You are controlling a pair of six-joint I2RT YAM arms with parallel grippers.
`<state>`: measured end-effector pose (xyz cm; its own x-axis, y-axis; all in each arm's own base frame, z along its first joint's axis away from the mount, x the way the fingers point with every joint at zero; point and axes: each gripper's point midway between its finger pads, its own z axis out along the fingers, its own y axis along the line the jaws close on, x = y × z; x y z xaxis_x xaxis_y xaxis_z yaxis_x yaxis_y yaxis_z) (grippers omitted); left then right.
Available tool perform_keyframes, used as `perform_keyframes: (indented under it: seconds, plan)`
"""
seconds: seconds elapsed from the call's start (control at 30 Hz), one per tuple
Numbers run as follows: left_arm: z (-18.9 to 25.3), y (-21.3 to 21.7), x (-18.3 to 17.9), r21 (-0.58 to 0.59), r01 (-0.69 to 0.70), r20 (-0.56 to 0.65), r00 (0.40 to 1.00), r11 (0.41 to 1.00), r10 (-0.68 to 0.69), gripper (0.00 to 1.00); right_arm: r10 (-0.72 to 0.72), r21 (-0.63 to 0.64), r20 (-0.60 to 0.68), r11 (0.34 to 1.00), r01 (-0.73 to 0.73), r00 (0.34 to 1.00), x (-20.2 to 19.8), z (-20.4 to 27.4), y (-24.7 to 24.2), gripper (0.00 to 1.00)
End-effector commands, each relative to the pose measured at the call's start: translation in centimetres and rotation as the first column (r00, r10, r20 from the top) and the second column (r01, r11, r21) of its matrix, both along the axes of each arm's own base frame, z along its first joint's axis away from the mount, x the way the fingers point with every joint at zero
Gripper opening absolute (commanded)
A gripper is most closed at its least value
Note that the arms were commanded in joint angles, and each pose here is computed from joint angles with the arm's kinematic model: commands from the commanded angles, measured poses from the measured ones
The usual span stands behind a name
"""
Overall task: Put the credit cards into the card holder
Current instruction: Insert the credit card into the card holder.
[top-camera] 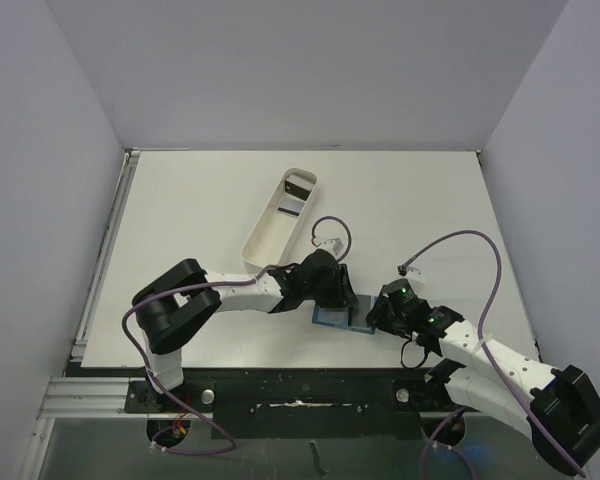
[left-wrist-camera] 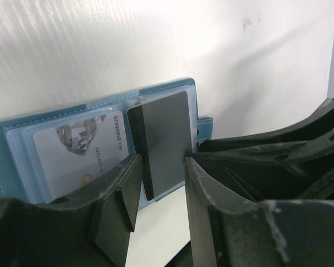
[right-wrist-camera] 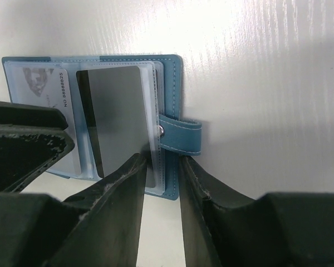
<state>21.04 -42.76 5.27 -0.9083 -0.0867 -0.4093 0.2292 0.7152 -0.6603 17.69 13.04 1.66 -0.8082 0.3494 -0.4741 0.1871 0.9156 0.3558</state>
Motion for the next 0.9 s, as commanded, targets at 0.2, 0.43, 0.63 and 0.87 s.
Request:
perform_keyframes:
  seconds: [0.2,0.43,0.63,0.87]
  plan:
    - [-0.2,-1.7,2.2,0.003,-0.025,0.006,1.000,1.000,0.025,0.35,0.008,0.010,0.050,1.000,-0.009,0.999,1.1,0.9,0.7,0.29]
    - [0.0,-2.6,2.1,-0.032,-0.020,-0.019,1.000,0.999,0.020,0.36,0.019,0.001,0.057,1.000,-0.019,0.998,1.3,0.7,0.7,0.28]
    - [2.5,-3.9,1.0,-0.138,0.023,-0.020,0.999,0.990,-0.026,0.35,0.042,-0.017,0.077,0.999,-0.041,0.996,1.7,1.0,0.8,0.27]
    - [3.7,-3.1,0.8,-0.167,0.018,-0.004,1.000,0.986,-0.019,0.35,0.049,-0.067,0.094,0.997,-0.043,0.994,2.5,2.4,0.3,0.35]
